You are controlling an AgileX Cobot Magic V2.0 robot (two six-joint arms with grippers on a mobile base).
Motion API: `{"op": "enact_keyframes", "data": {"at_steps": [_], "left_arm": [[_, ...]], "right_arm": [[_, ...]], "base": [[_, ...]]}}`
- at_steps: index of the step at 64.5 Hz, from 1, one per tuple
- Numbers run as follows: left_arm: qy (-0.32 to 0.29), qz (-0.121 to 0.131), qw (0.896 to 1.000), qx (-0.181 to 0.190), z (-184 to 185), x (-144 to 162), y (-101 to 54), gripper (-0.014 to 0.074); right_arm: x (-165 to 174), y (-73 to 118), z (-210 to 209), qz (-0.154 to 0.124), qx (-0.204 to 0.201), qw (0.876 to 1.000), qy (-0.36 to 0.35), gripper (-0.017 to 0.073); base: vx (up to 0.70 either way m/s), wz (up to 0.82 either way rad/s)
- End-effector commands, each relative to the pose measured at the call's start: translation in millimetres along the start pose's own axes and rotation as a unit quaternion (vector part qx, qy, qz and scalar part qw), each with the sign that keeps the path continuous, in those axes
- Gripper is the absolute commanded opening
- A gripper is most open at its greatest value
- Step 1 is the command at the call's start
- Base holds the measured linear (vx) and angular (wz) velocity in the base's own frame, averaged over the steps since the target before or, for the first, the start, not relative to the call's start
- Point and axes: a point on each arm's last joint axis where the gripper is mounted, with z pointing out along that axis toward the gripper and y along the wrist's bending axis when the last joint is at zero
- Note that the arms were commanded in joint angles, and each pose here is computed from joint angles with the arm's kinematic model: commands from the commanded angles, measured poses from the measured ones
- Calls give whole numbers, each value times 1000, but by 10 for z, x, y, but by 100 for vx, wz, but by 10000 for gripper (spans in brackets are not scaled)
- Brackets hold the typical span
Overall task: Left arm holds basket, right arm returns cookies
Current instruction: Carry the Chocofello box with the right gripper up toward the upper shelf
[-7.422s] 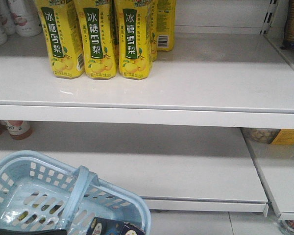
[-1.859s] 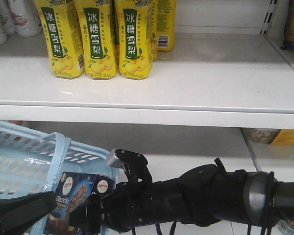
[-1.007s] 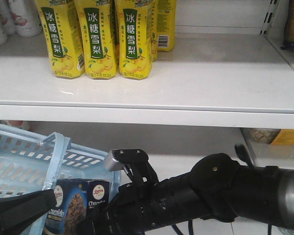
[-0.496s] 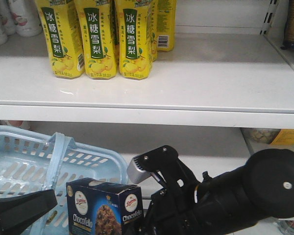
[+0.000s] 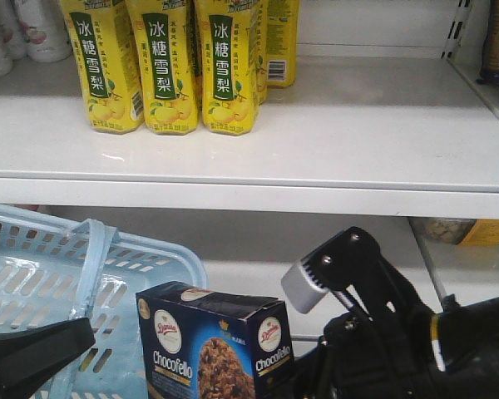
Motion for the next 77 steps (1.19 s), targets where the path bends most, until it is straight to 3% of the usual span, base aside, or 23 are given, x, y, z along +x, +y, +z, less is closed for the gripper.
{"op": "enact_keyframes", "data": {"at_steps": [1,47,69,77], "left_arm": [[-24,-4,999,23,-19,-101,-109,-7],[-23,-3,999,24,-19,-100,-109,-7],[-23,-3,999,24,-19,-100,-109,-7],[-23,-3,999,24,-19,-100,-109,-7]], "right_arm": [[-68,61,-206,3,-1,999,-52,-3],[372,132,-977,17,41,993,-105,-3],[593,231,-1437,13,25,982,-184,-3],[603,237,-1609,8,43,975,-218,-3]], "base": [[0,0],[0,0],[0,0],[0,0]]}}
